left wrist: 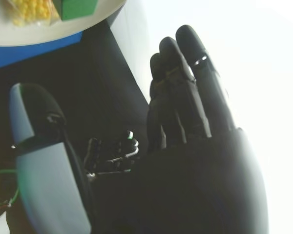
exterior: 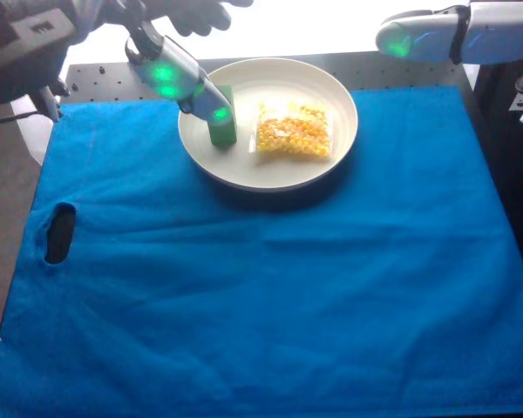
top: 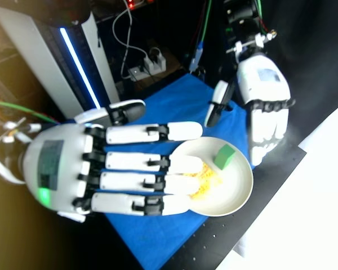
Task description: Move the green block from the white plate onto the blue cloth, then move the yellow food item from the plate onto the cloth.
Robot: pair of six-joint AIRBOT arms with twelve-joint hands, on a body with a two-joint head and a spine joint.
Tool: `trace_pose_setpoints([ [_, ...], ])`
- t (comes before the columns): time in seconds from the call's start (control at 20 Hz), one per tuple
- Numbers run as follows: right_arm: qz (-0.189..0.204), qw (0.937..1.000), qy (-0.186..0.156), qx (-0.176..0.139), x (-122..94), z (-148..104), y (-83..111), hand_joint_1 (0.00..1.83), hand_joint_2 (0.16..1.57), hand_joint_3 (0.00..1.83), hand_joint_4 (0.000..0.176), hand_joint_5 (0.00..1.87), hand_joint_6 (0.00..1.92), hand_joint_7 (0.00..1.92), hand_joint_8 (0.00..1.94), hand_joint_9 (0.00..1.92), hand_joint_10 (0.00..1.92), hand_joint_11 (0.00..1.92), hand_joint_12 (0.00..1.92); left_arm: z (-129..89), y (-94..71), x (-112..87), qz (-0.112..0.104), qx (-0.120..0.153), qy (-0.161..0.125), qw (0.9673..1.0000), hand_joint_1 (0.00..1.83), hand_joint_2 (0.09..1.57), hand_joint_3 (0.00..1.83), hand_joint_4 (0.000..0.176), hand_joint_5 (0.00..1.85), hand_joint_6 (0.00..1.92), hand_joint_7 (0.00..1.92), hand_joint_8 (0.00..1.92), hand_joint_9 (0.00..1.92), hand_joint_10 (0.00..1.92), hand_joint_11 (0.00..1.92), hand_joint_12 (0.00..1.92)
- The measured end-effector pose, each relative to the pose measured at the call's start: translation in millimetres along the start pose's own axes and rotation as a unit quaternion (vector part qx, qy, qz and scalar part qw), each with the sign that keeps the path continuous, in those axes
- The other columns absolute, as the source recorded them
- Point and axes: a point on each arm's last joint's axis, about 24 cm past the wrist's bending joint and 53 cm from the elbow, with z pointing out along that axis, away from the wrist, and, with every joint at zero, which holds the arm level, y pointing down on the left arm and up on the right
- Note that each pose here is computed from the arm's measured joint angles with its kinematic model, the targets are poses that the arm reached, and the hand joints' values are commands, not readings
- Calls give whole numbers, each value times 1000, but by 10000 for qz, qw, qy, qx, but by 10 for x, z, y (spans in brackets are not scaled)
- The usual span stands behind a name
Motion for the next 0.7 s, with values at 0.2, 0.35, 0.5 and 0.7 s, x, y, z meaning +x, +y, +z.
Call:
trace_pose_setpoints([
  [0.2,-4,10000,13,-4,9,1,1,572,748,0,88,153,2,264,3,213,5,0,742,85,-55,110,76,8,116,9999,897,874,12,0,372,8,653,2,789,23,596,577],
  [0.35,-14,10000,25,-9,15,1,4,567,751,0,93,155,1,293,1,291,11,0,1048,113,12,175,147,-98,206,9996,868,775,0,0,424,4,597,0,768,2,620,543],
  [0.5,-6,10000,39,-15,33,5,5,576,755,1,96,167,4,303,1,273,10,0,1037,139,34,236,185,-144,274,9993,850,757,2,0,437,1,624,1,647,0,488,632],
  [0.7,1,10000,44,-20,43,7,6,540,725,0,77,170,1,304,1,345,6,8,1281,170,41,358,194,-189,402,9988,869,818,0,0,441,3,647,10,708,21,517,775],
])
